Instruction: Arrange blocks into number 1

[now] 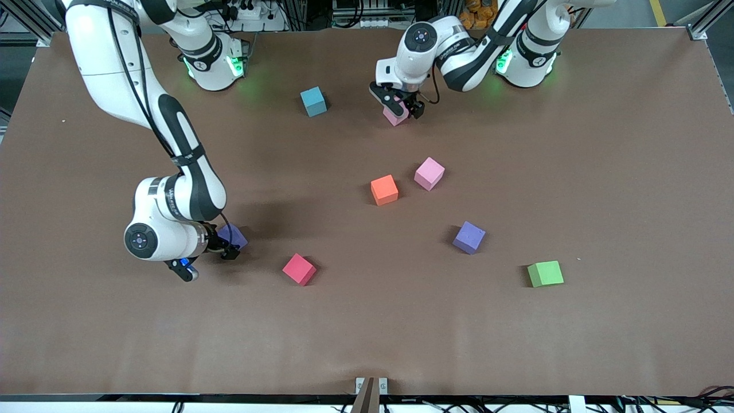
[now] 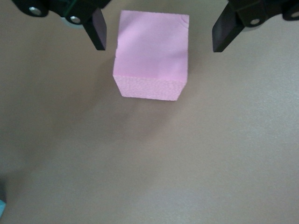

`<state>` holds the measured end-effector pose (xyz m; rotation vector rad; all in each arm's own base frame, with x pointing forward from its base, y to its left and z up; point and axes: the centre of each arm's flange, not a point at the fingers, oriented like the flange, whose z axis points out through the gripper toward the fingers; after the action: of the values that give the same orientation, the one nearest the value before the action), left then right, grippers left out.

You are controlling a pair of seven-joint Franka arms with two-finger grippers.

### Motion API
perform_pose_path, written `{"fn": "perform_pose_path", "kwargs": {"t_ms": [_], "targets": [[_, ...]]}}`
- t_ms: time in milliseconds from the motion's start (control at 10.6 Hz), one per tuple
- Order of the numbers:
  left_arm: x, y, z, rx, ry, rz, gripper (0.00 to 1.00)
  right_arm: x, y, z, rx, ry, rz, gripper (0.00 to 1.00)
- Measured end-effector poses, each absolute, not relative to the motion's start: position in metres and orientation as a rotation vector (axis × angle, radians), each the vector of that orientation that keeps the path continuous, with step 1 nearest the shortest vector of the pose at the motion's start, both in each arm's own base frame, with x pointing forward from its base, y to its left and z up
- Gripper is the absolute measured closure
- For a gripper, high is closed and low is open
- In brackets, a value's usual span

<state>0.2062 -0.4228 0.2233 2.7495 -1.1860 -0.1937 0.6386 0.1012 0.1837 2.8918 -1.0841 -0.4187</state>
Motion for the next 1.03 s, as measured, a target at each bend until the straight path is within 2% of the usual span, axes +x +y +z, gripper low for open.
{"fn": "perform_pose_path", "kwargs": {"t_ms": [94, 188, 282, 376, 658, 940, 1034], "targets": [[0.205, -0.424, 0.222, 2.744, -1.189, -0.197, 0.00, 0.638, 0.103, 0.183, 2.893, -1.081, -0.418, 0.02], [0.201, -0.426, 0.220, 2.733, -1.193, -0.199, 0.00, 0.638, 0.104, 0.183, 2.895, -1.078, -0.417, 0.10], [0.199, -0.428, 0.216, 2.725, -1.192, -0.202, 0.00, 0.638, 0.105, 0.183, 2.896, -1.077, -0.415, 0.26], [0.197, -0.428, 0.213, 2.720, -1.191, -0.210, 0.00, 0.639, 0.106, 0.184, 2.900, -1.079, -0.413, 0.37], [0.196, -0.428, 0.207, 2.715, -1.194, -0.228, 0.01, 0.641, 0.110, 0.187, 2.956, -1.000, -0.412, 0.40], [0.197, -0.428, 0.202, 2.713, -1.207, -0.222, 0.38, 0.652, 0.113, 0.212, 3.108, -0.677, -0.334, 0.37], [0.198, -0.430, 0.204, 2.718, -1.195, -0.218, 0.40, 0.655, 0.115, 0.228, 3.145, -0.594, -0.292, 0.37]]}}
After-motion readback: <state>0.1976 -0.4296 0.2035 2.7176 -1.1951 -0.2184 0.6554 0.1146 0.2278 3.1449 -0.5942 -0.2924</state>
